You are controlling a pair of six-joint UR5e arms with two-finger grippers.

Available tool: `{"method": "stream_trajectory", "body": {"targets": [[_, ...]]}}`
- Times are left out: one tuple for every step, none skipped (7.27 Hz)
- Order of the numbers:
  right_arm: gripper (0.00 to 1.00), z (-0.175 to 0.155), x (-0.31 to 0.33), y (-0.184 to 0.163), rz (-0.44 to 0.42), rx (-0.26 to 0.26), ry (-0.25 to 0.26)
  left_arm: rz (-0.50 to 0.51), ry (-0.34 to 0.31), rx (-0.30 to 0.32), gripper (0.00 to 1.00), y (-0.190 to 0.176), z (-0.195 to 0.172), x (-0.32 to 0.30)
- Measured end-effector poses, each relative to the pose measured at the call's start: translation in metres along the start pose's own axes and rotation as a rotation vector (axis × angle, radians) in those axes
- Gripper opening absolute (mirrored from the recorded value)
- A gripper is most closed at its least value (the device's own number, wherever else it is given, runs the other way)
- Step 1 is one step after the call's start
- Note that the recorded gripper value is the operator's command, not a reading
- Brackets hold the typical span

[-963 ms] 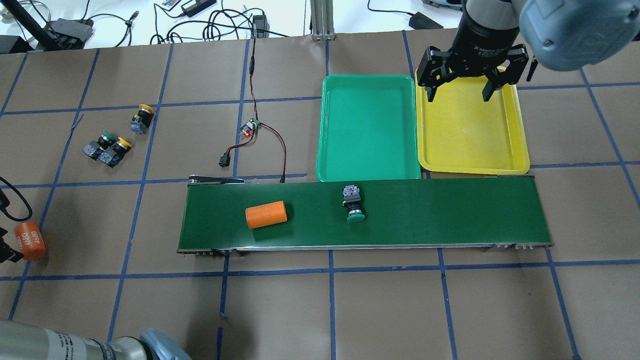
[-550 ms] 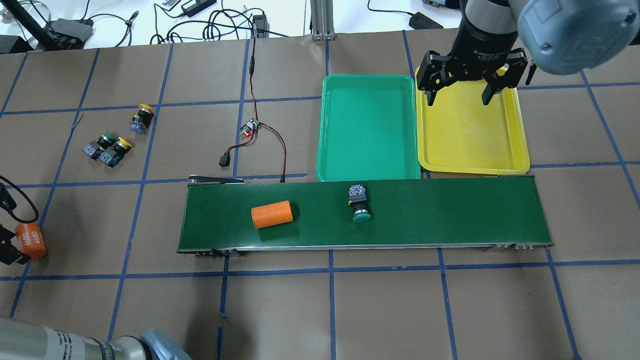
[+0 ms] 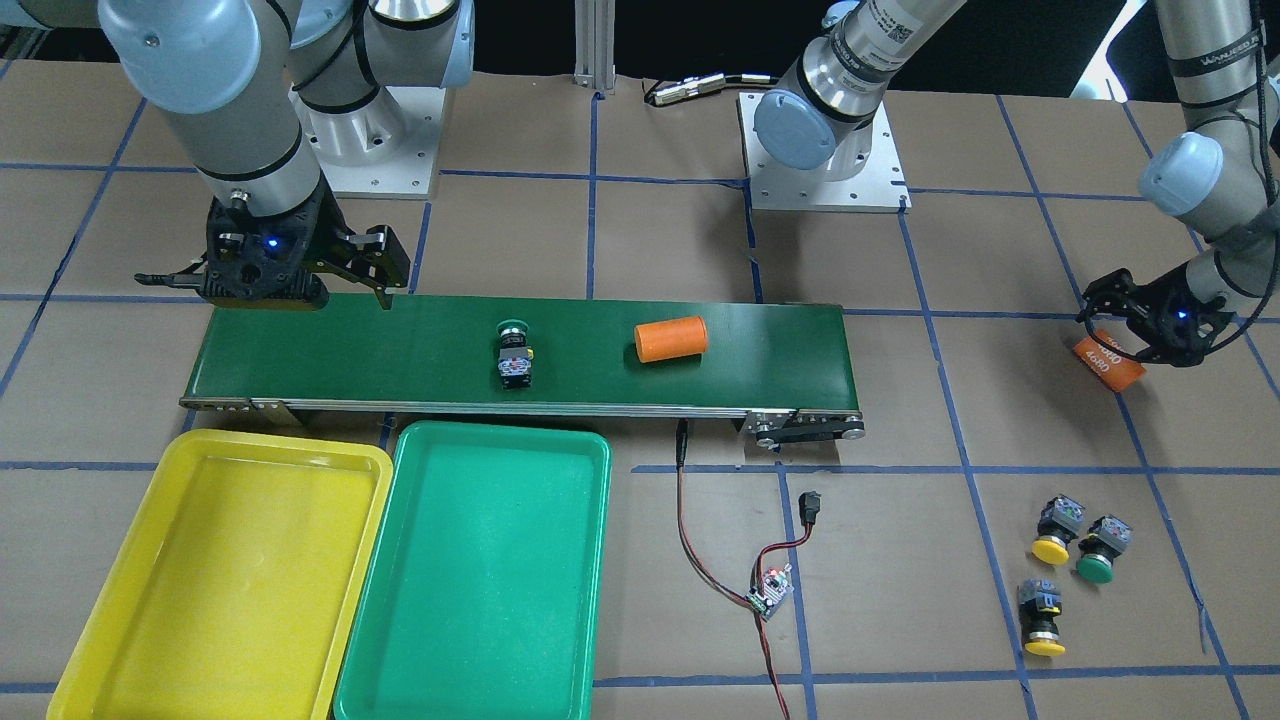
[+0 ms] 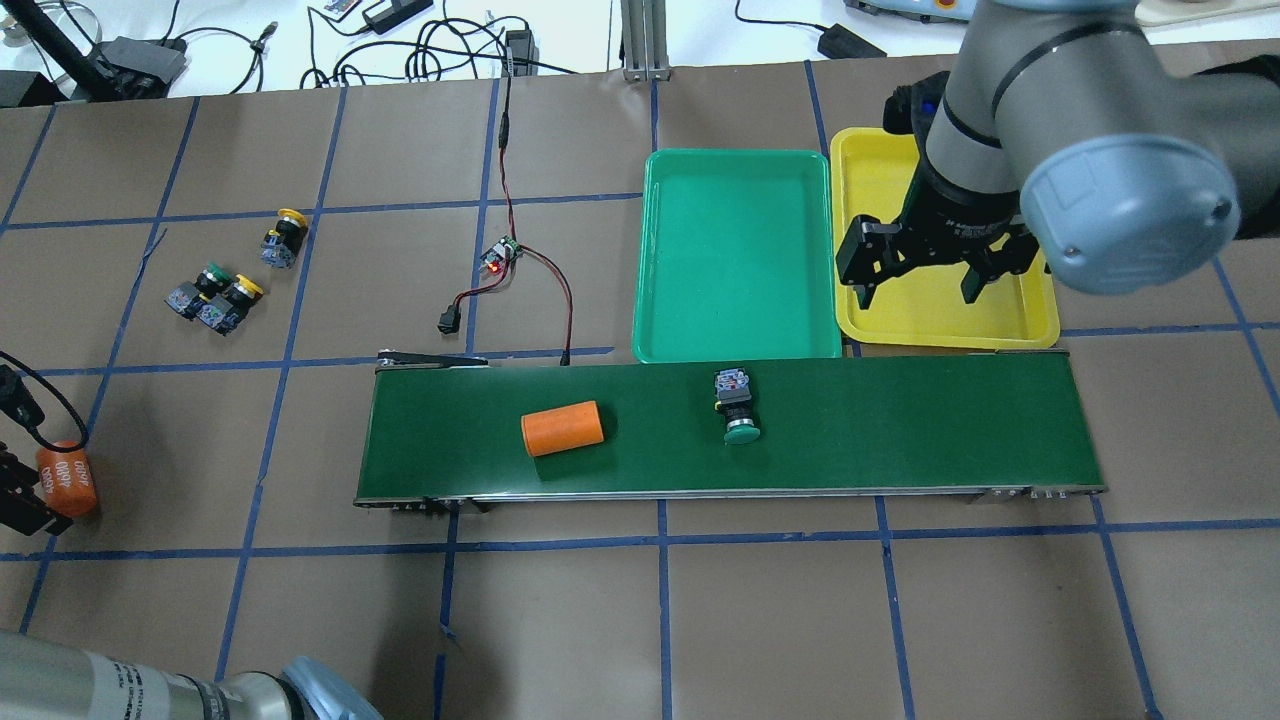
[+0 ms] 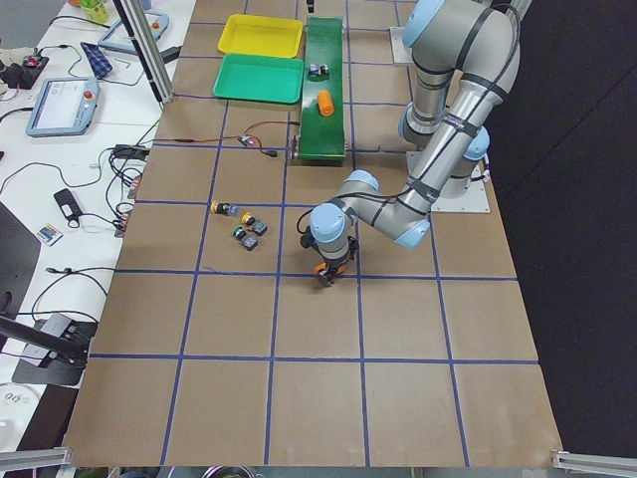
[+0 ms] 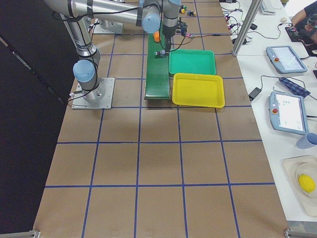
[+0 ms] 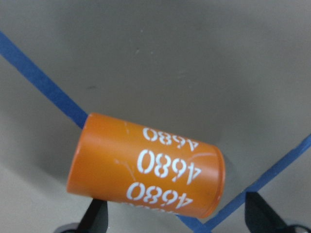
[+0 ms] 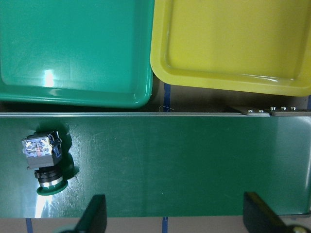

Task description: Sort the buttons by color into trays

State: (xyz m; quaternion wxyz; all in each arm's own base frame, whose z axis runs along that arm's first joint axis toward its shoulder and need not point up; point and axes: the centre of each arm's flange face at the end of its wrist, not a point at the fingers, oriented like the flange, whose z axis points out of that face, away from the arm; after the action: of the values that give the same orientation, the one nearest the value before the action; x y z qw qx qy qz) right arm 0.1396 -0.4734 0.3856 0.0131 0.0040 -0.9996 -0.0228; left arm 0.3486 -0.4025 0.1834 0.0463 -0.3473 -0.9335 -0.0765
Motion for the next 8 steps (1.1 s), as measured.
{"method": "stream_trajectory", "body": {"targets": [[1.0, 0.017, 0.0, 0.015, -0.001, 0.016, -0.001, -0.004, -0.01, 0.0, 1.0, 0.001, -0.005, -0.001], [1.0, 0.029, -0.001, 0.025, -0.002, 0.029, -0.001, -0.014, -0.017, 0.002, 1.0, 0.0, -0.008, -0.001], [1.0, 0.035, -0.002, 0.03, -0.004, 0.035, -0.002, -0.063, -0.02, 0.013, 1.0, -0.002, -0.01, -0.001], [1.0, 0.035, -0.003, 0.031, -0.005, 0.041, -0.001, -0.168, -0.015, 0.033, 1.0, -0.004, -0.011, 0.001], [1.0, 0.032, -0.003, 0.03, -0.002, 0.051, -0.001, -0.294, -0.003, 0.045, 1.0, -0.006, -0.008, 0.004], [1.0, 0.022, -0.003, 0.025, 0.002, 0.073, -0.004, -0.395, 0.009, 0.05, 1.0, -0.007, -0.005, 0.004], [1.0, 0.016, -0.004, 0.02, 0.004, 0.084, -0.004, -0.469, 0.018, 0.053, 0.95, -0.008, -0.001, 0.003], [1.0, 0.021, -0.005, 0.016, 0.0, 0.073, 0.0, -0.516, 0.025, 0.073, 0.67, -0.01, 0.001, 0.002]]}}
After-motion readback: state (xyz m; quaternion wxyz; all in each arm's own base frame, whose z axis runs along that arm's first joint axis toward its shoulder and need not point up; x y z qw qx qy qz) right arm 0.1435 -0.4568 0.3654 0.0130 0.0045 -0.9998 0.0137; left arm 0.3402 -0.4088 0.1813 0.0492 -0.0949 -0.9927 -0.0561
